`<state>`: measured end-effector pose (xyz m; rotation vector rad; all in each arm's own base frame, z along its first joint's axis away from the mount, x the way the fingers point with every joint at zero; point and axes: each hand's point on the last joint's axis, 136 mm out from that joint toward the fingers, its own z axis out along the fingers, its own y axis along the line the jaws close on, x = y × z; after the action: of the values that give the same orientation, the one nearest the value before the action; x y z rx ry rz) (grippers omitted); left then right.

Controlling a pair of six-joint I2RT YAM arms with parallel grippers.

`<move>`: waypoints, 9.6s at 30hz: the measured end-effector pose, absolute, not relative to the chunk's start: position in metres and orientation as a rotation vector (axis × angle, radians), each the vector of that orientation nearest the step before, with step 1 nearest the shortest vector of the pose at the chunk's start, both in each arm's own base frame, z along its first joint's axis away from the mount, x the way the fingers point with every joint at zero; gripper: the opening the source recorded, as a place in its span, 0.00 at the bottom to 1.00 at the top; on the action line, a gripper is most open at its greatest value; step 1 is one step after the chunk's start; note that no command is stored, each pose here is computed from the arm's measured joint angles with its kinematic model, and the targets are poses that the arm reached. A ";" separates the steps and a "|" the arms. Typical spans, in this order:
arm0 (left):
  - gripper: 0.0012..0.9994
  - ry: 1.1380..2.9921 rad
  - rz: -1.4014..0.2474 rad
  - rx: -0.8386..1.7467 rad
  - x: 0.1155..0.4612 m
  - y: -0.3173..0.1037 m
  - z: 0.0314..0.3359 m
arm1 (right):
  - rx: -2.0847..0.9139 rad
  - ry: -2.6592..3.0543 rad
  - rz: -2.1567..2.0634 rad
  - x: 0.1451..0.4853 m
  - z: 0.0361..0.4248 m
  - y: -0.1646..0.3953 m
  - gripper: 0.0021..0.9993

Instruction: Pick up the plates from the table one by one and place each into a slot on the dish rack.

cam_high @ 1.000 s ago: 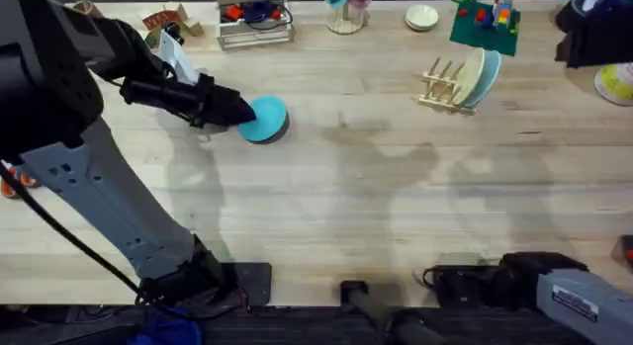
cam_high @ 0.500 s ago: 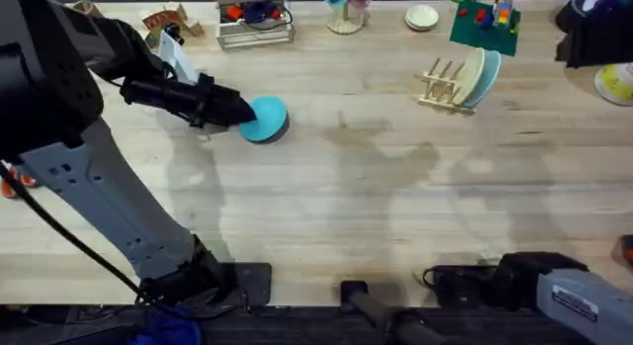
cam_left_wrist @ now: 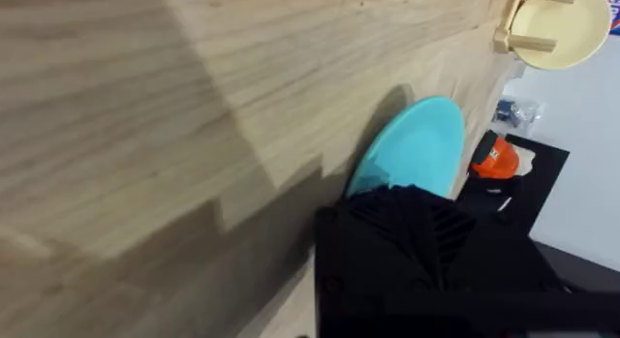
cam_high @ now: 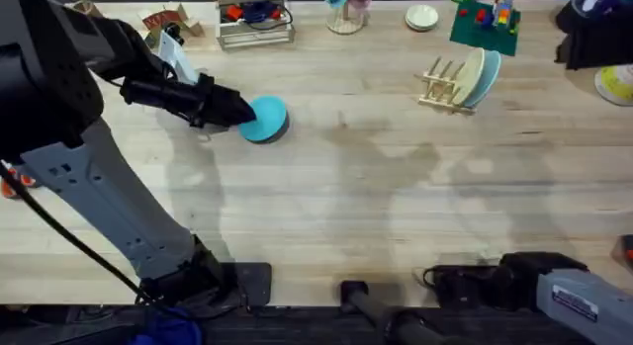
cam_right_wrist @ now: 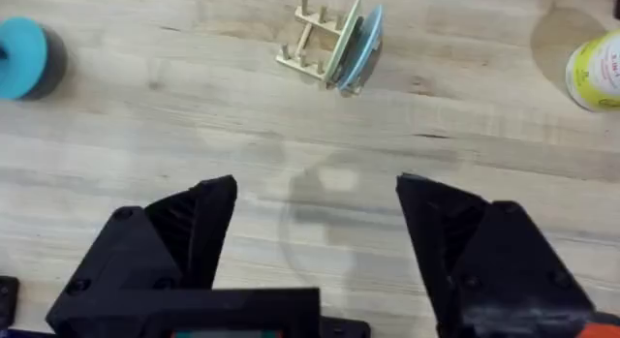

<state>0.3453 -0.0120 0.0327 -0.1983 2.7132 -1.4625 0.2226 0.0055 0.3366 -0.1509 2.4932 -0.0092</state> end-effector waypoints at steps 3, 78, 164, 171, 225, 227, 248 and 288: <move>0.04 2.713 -1.462 -0.198 0.345 -0.012 0.033 | -0.151 2.493 -0.009 0.223 0.337 0.006 0.99; 0.04 2.713 -1.461 -0.199 0.345 -0.012 0.033 | -0.182 2.898 0.611 0.348 0.159 0.255 1.00; 0.04 2.687 -1.462 -0.234 0.349 -0.004 0.037 | -0.127 2.899 1.064 0.354 0.063 0.400 0.04; 0.04 2.689 -1.465 -0.237 0.348 -0.004 0.037 | -0.140 2.906 1.084 0.351 0.064 0.401 0.03; 0.35 2.673 -0.245 0.138 0.240 0.002 0.241 | -0.688 2.769 -0.274 0.316 0.220 0.207 0.03; 0.64 2.664 -0.242 0.136 0.236 0.001 0.244 | -0.677 2.752 -0.282 0.313 0.230 0.201 0.03; 1.00 2.672 -0.236 0.096 0.220 0.000 0.248 | -0.481 2.615 -0.179 0.258 0.321 0.138 0.03; 1.00 2.673 -0.238 0.091 0.220 0.000 0.248 | 0.644 2.467 -0.021 0.211 0.343 0.026 0.03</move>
<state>0.2200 -0.0005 0.2478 0.0911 2.6727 -0.2377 0.2112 0.0265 0.3425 0.6443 2.4668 -0.0208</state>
